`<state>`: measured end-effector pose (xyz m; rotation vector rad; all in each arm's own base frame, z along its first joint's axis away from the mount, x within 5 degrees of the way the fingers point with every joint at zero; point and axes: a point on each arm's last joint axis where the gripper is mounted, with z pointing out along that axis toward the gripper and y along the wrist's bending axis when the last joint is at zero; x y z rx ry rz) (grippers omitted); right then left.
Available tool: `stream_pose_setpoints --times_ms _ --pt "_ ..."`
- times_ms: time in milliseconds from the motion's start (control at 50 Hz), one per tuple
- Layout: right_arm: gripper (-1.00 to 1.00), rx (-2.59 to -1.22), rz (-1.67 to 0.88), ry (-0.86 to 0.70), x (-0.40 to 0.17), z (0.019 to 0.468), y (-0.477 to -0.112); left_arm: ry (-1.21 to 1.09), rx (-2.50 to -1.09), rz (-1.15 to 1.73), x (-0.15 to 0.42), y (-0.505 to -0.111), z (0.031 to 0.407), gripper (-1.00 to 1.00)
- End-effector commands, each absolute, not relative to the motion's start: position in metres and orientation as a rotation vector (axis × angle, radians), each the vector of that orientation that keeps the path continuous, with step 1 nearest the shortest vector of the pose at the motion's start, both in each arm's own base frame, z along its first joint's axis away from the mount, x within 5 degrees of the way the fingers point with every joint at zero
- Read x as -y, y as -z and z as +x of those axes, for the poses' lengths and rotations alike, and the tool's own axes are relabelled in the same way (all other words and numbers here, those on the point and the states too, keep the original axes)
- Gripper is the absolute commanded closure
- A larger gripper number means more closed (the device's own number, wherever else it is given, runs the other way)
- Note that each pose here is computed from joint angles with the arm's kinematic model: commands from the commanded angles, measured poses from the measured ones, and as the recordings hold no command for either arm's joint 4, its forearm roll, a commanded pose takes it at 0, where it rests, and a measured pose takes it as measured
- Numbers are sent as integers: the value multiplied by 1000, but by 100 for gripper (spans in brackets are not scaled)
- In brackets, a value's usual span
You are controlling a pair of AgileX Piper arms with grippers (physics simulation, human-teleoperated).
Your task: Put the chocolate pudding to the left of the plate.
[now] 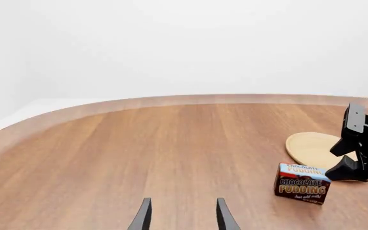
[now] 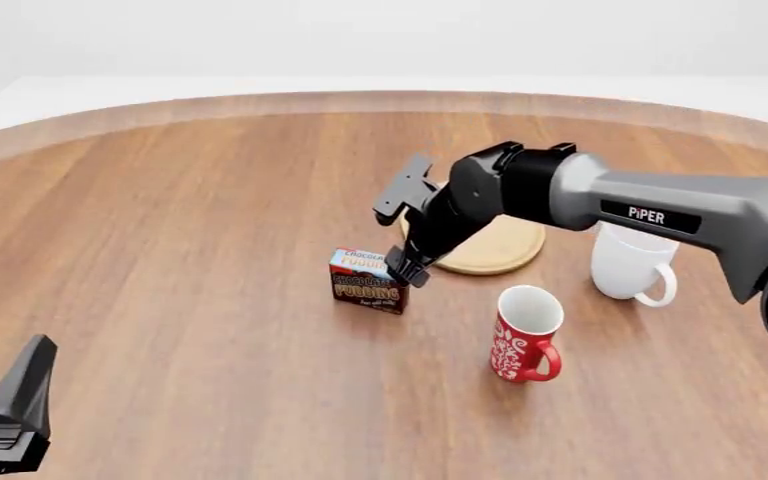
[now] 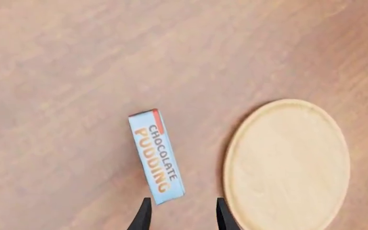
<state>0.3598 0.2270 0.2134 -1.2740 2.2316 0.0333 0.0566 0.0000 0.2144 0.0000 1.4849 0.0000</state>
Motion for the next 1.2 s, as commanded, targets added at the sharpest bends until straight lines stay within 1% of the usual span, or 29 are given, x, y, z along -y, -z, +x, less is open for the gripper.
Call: stream_pose_setpoints --times_ms 20,280,400,420,780,1200 --pt "-100 -2238 -1284 -34 -231 363 -209 0 -1485 0 0 -214 57 -100" --pt "-100 -2245 -1297 -34 -235 366 -204 0 -1485 0 0 -214 57 -100" --pt "-100 -2260 -1315 -41 -242 364 -195 0 -1485 0 0 -214 57 -100" --pt "-100 -2275 -1346 -49 -250 360 -188 0 -1485 0 0 -214 57 -100" --pt "-100 -2297 -1365 -50 -252 357 -180 0 -1485 0 0 -214 57 -100" --pt "-100 -2312 -1356 -43 -248 364 -177 0 -1485 0 0 -214 57 -100"
